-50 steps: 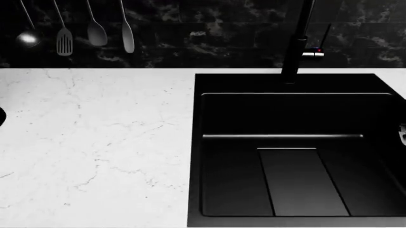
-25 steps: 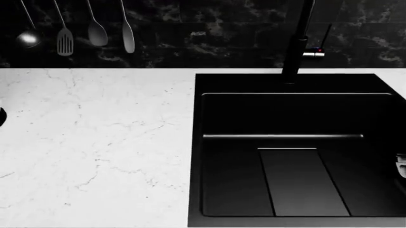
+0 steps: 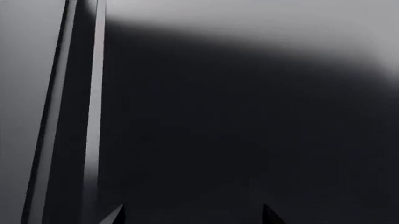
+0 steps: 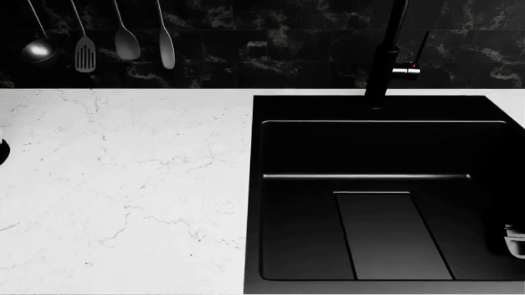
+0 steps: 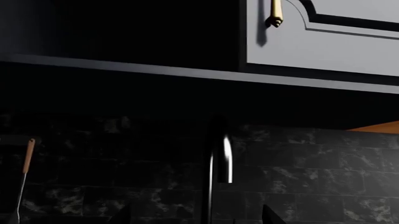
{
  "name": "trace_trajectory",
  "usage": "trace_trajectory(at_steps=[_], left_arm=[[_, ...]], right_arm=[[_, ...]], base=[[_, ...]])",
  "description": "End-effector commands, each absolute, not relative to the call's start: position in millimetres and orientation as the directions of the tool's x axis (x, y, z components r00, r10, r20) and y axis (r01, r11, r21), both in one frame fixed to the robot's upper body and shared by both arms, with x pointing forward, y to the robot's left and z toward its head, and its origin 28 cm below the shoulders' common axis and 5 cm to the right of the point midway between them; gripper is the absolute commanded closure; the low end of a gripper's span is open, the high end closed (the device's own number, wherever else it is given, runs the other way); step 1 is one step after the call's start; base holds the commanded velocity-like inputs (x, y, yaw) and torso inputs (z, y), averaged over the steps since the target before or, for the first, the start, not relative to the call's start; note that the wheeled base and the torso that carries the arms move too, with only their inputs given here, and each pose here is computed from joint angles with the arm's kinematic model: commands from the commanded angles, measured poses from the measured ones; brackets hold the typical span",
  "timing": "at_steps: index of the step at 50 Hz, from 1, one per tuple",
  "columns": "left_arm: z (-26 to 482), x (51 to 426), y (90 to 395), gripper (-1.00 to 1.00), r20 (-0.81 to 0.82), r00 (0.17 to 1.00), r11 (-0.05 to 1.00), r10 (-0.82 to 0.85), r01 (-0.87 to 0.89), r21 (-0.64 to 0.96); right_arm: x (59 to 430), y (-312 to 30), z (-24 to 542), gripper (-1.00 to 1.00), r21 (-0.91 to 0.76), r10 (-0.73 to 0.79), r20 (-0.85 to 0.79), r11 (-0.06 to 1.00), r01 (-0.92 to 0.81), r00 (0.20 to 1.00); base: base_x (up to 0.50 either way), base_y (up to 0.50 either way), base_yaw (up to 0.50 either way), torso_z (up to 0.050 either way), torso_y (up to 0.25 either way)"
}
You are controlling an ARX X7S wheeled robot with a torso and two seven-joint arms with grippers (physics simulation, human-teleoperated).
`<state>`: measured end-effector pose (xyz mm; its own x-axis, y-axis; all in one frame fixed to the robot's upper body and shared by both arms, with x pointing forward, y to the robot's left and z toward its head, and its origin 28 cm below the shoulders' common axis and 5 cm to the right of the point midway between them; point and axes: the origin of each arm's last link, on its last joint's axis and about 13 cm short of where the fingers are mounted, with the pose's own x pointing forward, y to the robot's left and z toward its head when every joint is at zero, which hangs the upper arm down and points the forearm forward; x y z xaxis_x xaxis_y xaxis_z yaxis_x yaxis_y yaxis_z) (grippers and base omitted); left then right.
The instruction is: Pick the kettle from the counter and place it on the tray. Then pick the mug from the cabinet and place it on the tray. Then close the cabinet doors.
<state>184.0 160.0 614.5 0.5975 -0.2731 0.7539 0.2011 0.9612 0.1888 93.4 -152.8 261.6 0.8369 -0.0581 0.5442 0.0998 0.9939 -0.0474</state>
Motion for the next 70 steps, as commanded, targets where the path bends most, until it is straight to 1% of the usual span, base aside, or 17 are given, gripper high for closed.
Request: trace_trajectory(at_steps=[1,8,24,38,49,56,64,70], left_arm=[[596.4,199.4,118.2,-1.0,0.543,0.633,0.831,-0.552,0.363,0.421],[590.1,207.5,116.0,-1.0,0.467,0.69,0.813,-0.553,0.325,0.483],[579.7,229.1,112.1,-1.0,0.369,0.789,0.773,-0.491,0.199,0.603],[568.4,248.7,108.3,-1.0,0.3,0.852,0.712,-0.429,0.114,0.693],[556.8,262.3,104.3,-1.0,0.247,0.884,0.671,-0.396,0.094,0.735],[544.0,279.9,103.5,-1.0,0.211,0.91,0.648,-0.358,0.079,0.758],[534.5,294.3,106.5,-1.0,0.188,0.926,0.649,-0.328,0.076,0.757],[540.8,290.5,108.5,-1.0,0.206,0.918,0.669,-0.338,0.08,0.739]], right_arm=[[91.2,-153.4,260.2,-1.0,-0.05,-0.046,0.551,0.995,0.088,0.833],[89.1,-154.6,258.8,-1.0,-0.051,-0.044,0.554,0.995,0.086,0.832],[90.2,-153.9,255.9,-1.0,-0.052,-0.044,0.549,0.995,0.086,0.834],[89.4,-154.4,255.1,-1.0,-0.058,-0.038,0.551,0.995,0.084,0.834],[89.6,-154.0,252.9,-1.0,-0.056,-0.039,0.546,0.995,0.083,0.837],[89.3,-154.1,252.4,-1.0,-0.056,-0.038,0.544,0.995,0.082,0.838],[90.4,-153.4,252.4,-1.0,-0.054,-0.041,0.539,0.995,0.083,0.841],[91.6,-152.5,253.2,-1.0,-0.058,-0.035,0.539,0.995,0.078,0.841]], base=[[0.0,0.0,0.0,0.0,0.0],[0.0,0.0,0.0,0.0,0.0],[0.0,0.0,0.0,0.0,0.0],[0.0,0.0,0.0,0.0,0.0],[0.0,0.0,0.0,0.0,0.0],[0.0,0.0,0.0,0.0,0.0],[0.0,0.0,0.0,0.0,0.0],[0.0,0.0,0.0,0.0,0.0]])
